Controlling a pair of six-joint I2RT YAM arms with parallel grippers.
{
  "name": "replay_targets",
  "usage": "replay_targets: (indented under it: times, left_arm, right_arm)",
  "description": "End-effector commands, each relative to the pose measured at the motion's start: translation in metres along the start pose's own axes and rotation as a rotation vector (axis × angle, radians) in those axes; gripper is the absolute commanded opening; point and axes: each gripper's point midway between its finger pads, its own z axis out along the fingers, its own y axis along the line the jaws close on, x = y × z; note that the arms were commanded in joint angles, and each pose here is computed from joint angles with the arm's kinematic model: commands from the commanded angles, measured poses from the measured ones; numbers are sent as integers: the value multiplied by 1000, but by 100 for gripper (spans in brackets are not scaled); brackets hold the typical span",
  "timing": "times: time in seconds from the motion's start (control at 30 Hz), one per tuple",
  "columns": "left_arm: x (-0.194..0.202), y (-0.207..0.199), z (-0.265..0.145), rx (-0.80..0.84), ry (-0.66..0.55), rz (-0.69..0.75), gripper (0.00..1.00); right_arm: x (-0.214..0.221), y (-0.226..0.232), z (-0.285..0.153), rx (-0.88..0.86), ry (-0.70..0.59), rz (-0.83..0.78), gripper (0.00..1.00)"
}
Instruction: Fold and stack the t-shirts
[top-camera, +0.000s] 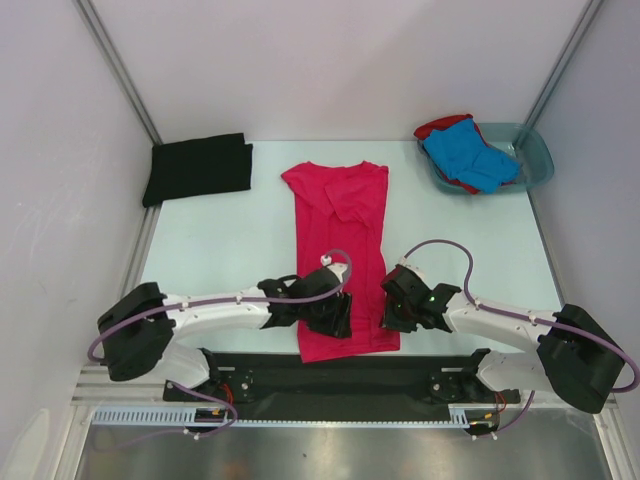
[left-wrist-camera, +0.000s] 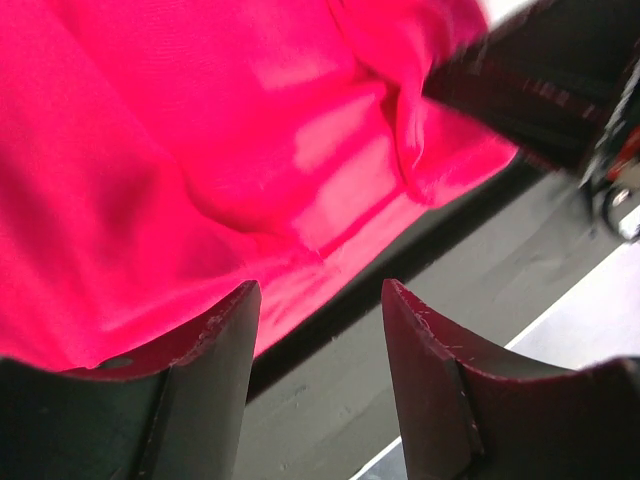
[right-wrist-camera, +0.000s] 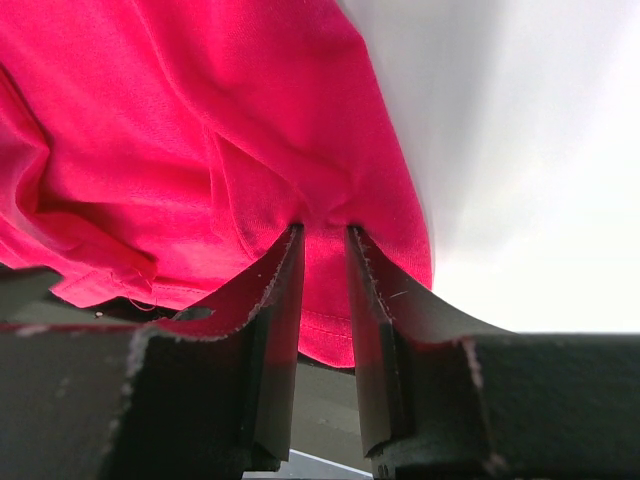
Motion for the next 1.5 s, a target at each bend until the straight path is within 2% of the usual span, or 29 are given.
replay_targets:
  times: [0.0, 0.13, 0.4, 0.6, 0.93, 1.47]
  left_arm:
    - [5, -12, 1, -13, 29, 24, 58]
    - [15, -1, 2, -111, 58, 28, 59]
    - [6, 21, 5, -274, 2, -18, 61]
    - [3, 17, 13, -294, -15, -42, 57]
    - [-8, -18, 20, -258, -59, -59, 57]
    - [15, 2, 29, -401, -35, -79, 57]
  right_arm:
    - [19, -51, 9, 185, 37, -49, 29]
    - [19, -50, 8, 182, 35, -46, 29]
    - [18, -50, 8, 179, 32, -48, 29]
    - [19, -51, 9, 176, 36, -57, 29]
    - [20, -51, 7, 156, 34, -74, 29]
    - [24, -55, -3, 108, 4, -63, 29]
